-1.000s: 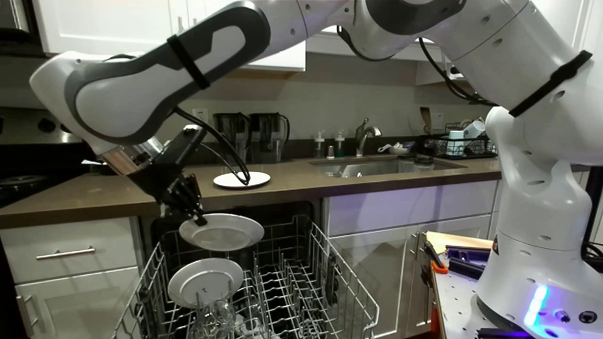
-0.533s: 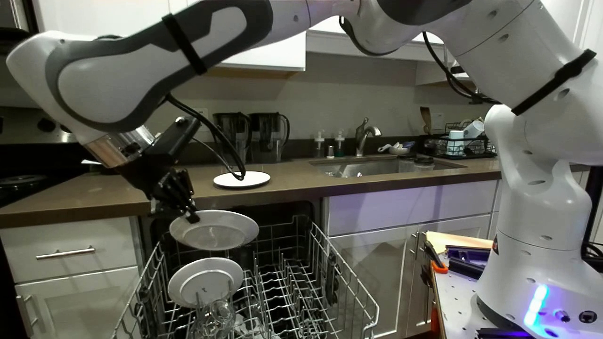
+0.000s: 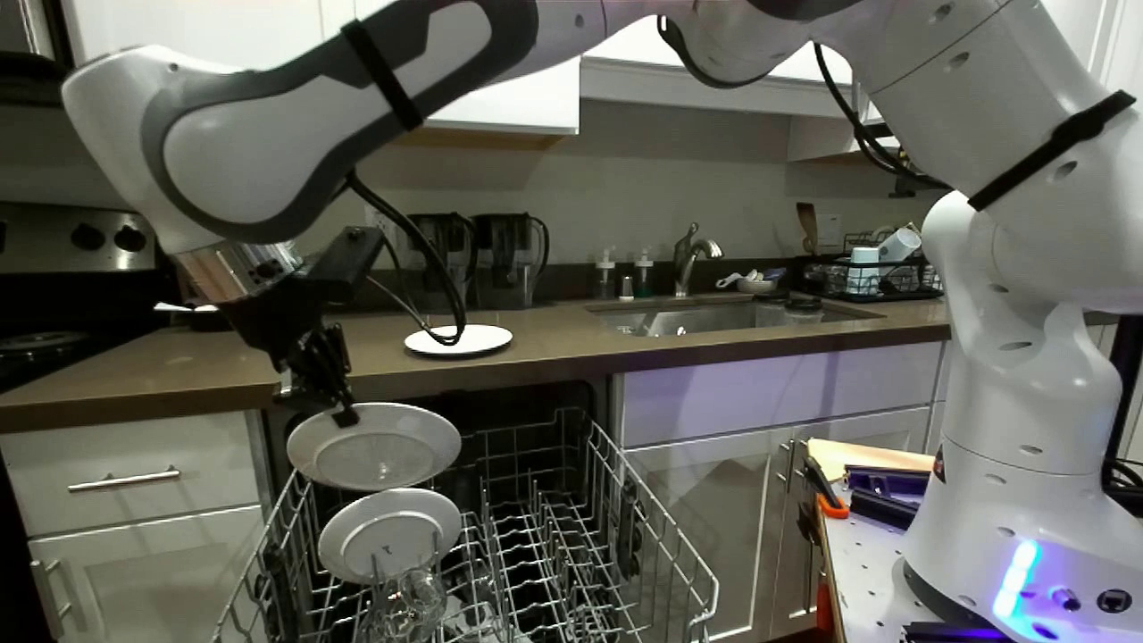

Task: Put a plate from the counter in the dishwasher

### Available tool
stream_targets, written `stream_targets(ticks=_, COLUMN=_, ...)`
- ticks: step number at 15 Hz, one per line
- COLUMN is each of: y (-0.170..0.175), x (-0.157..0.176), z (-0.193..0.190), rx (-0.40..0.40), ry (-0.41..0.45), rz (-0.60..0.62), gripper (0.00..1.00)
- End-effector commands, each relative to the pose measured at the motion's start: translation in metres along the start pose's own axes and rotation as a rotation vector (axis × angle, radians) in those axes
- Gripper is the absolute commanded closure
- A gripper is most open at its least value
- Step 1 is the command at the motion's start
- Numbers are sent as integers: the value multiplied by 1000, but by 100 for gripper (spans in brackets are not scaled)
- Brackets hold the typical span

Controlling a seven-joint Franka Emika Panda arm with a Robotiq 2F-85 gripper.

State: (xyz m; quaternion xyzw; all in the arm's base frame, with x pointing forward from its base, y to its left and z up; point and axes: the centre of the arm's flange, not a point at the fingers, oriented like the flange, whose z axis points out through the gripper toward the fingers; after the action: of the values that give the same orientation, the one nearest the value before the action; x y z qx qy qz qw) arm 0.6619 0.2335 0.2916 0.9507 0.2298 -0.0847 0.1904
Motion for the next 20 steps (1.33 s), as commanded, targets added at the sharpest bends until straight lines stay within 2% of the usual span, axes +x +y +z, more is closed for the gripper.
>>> stream_targets(ticks=1, y=11, x=-22, z=2, rx=63, ry=53, rz=-54, gripper=93)
stream_targets(ticks=4, y=14, x=-26, z=2, rx=79, ry=51, rz=-54, gripper=93)
stream_targets(ticks=5, y=14, x=-26, z=1, rx=54, ry=32, rz=-24, gripper=93)
stream_targets(ticks=6, y=8, x=-8, z=4, rx=46, ry=34, rz=-30, gripper=93)
stream_targets(ticks=20, y=6, x=-6, z=19, rx=45, ry=13, rz=-31, gripper=93)
